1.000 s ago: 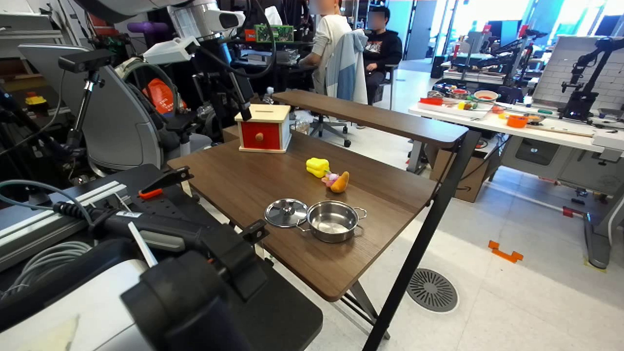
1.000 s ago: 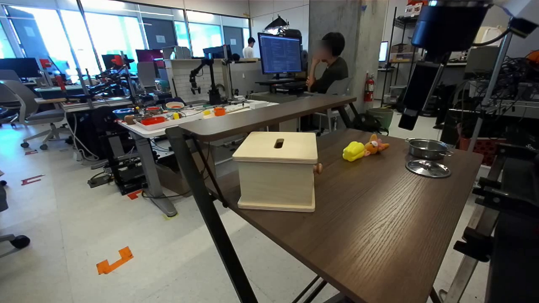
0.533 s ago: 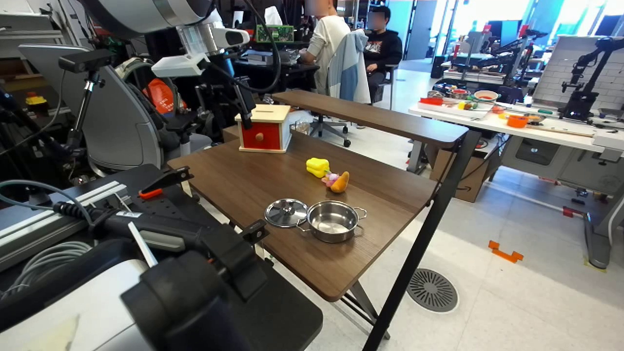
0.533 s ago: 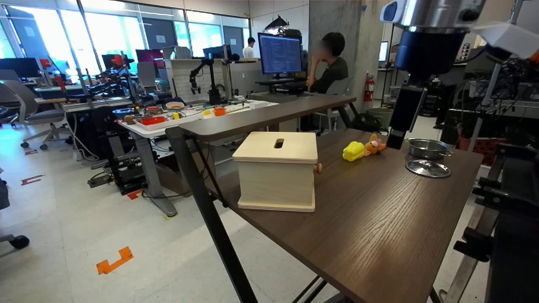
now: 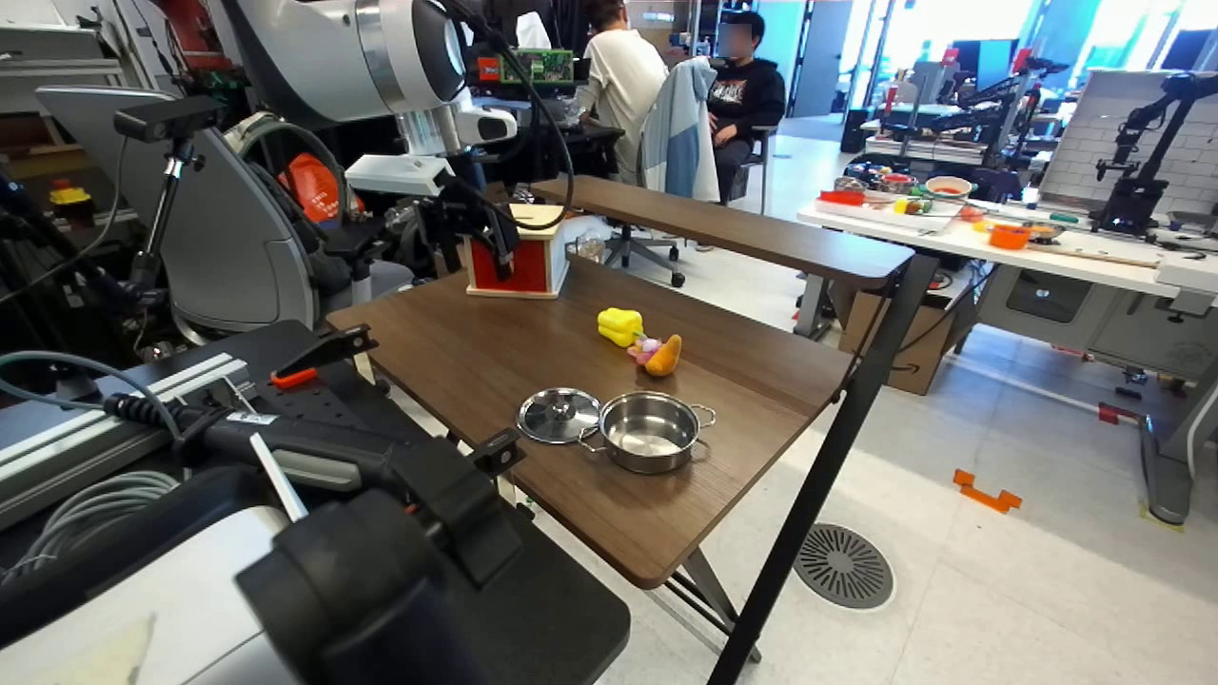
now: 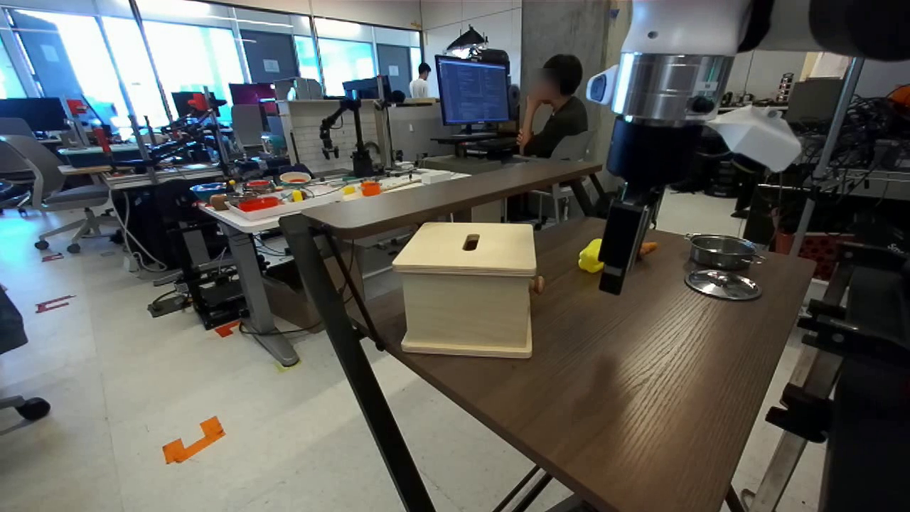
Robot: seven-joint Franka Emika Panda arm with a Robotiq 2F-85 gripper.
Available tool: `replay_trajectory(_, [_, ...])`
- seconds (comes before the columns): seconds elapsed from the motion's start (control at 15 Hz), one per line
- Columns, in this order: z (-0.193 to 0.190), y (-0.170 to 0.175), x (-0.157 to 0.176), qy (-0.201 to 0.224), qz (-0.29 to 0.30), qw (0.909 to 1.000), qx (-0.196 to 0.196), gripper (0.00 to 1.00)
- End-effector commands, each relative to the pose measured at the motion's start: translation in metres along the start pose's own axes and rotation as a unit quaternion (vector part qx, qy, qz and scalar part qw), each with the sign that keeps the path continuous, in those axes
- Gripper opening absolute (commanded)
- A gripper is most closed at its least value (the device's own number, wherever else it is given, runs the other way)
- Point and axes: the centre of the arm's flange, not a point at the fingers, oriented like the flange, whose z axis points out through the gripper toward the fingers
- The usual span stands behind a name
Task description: Open the drawer
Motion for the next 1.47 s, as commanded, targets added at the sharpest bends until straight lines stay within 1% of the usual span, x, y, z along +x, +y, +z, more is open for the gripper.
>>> replay_trajectory(0.0, [0.016, -0.012, 0.023, 0.022, -0.012, 0.9996, 0.012, 1.0])
replay_trajectory(0.33, [0.026, -0.017, 0.045, 0.034, -0.031, 0.9989, 0.01, 1.0])
replay_trajectory(0.53, [0.031, -0.022, 0.05, 0.039, -0.075, 0.9963, 0.018, 1.0])
replay_trajectory(0.8, [0.032, -0.029, 0.053, 0.04, -0.106, 0.9933, 0.024, 1.0])
replay_trajectory(1.4, [0.037, -0.004, 0.062, 0.043, -0.131, 0.9905, 0.004, 1.0])
